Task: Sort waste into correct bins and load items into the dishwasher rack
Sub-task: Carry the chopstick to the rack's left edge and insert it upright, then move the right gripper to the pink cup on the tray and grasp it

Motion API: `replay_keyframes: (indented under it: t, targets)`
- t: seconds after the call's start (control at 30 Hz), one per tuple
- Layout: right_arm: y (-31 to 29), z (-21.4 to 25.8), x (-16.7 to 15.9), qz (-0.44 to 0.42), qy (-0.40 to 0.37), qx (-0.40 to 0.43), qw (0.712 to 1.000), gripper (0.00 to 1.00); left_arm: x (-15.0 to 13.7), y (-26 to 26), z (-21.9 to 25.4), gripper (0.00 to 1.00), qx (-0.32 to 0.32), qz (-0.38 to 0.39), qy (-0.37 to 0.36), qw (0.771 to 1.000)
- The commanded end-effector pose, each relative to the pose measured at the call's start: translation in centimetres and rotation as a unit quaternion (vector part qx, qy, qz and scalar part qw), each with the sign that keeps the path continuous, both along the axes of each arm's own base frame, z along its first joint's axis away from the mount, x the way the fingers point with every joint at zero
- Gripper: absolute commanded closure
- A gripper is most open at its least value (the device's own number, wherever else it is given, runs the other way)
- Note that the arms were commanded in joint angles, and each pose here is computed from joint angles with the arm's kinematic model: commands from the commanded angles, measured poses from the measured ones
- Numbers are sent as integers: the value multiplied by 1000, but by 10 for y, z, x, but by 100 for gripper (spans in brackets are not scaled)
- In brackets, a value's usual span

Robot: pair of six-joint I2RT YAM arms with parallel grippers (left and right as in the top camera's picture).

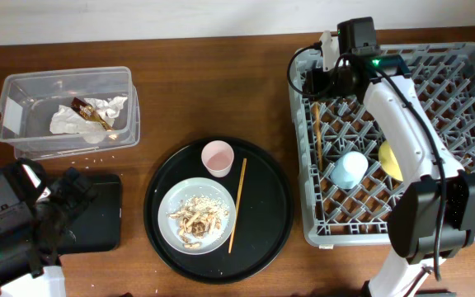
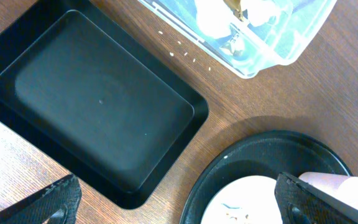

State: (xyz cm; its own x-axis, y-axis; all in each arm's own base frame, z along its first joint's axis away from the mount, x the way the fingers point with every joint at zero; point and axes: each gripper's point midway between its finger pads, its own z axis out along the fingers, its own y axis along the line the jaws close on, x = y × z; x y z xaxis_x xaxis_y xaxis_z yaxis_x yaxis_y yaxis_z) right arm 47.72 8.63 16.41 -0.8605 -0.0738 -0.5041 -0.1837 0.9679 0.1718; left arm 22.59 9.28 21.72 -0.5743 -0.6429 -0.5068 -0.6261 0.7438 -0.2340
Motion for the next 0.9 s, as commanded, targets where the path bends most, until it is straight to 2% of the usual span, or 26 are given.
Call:
replay_keyframes:
  t: [0.0, 0.17, 0.23, 0.33, 0.5, 0.57, 0.63, 0.7, 0.8, 0.87]
  targets:
    - [4, -4, -6, -2, 17, 8, 1000, 48, 1, 3, 6, 1, 7, 4, -6, 1000]
    - [10, 18, -32, 11, 35, 29, 999, 48, 1, 3, 6, 1, 7, 4, -6, 1000]
    - [22, 43, -62, 34, 49, 70, 996, 44, 1, 3, 6, 1, 7, 4, -6, 1000]
    - [43, 64, -114, 66, 104, 116, 986, 43, 1, 3, 6, 1, 7, 4, -6, 1000]
    - [91, 41, -170, 85, 209, 108, 968, 47, 1, 3, 6, 1, 7, 4, -6, 1000]
    - [103, 23, -174, 48, 216, 74, 972, 48, 1, 3, 6, 1, 7, 4, -6, 1000]
    - [105, -4, -170, -55, 212, 38, 975, 53, 1, 3, 6, 1, 7, 4, -6, 1000]
    - [107, -25, -167, -118, 203, 31, 972, 59, 1, 3, 6, 1, 7, 4, -6, 1000]
    - [114, -54, -169, -145, 205, 47, 967, 69, 1, 3, 6, 1, 7, 4, -6, 1000]
    - [115, -77, -173, -151, 212, 57, 964, 70, 1, 3, 6, 1, 7, 4, -7, 1000]
